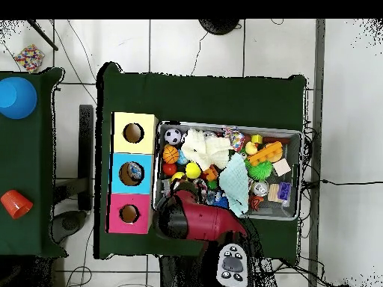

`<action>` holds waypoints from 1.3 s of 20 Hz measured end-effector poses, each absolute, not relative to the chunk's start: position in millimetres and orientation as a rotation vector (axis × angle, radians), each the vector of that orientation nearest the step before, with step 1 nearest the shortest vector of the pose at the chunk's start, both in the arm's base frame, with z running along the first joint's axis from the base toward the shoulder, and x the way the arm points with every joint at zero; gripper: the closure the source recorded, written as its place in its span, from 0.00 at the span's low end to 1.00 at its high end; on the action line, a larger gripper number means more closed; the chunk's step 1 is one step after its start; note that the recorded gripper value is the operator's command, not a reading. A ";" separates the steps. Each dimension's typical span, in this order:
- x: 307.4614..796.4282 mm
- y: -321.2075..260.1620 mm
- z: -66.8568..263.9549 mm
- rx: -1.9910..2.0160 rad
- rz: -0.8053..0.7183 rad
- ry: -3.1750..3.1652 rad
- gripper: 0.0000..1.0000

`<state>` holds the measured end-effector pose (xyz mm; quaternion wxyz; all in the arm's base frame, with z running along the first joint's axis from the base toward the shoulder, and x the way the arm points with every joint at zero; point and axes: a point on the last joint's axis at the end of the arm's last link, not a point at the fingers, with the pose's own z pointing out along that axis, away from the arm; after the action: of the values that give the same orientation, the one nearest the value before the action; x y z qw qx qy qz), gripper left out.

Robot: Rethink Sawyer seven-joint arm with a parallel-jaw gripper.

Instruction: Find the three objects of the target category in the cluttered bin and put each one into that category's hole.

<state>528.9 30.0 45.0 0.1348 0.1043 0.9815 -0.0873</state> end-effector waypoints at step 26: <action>582.4 -72.5 56.5 0.706 -0.147 2.683 0.00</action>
<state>582.4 -72.5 56.5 0.1806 0.2498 0.9499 -0.0520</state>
